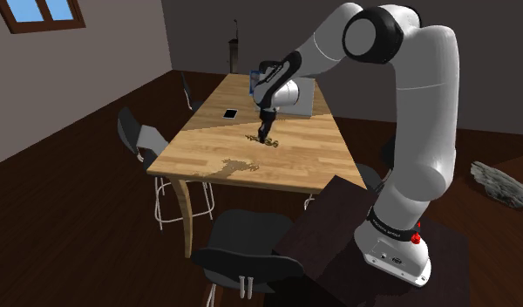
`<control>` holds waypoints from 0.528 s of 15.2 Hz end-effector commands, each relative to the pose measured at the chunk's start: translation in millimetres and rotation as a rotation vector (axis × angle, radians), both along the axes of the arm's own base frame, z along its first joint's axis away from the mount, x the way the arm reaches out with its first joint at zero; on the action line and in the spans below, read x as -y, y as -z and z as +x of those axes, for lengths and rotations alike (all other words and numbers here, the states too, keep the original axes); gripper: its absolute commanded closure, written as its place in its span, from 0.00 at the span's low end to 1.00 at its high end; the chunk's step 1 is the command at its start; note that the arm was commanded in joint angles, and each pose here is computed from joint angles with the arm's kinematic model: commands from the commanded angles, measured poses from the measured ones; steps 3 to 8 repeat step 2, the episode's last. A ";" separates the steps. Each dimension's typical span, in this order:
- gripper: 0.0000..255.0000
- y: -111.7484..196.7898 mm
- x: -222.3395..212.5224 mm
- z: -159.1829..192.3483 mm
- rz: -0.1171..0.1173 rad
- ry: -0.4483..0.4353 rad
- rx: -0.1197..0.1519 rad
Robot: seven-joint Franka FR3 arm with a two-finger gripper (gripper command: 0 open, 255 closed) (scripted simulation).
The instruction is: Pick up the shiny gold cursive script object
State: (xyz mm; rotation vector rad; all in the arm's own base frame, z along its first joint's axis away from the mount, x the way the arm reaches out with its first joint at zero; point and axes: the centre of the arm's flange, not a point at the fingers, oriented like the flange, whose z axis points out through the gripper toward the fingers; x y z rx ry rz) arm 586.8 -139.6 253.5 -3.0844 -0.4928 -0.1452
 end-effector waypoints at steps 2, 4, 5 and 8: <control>1.00 -6.4 0.4 -0.2 0.000 0.000 0.000; 1.00 -6.4 0.4 -0.2 0.000 0.000 0.000; 1.00 -6.4 0.4 -0.2 0.000 0.000 0.000; 1.00 -6.4 0.4 -0.2 0.000 0.000 0.000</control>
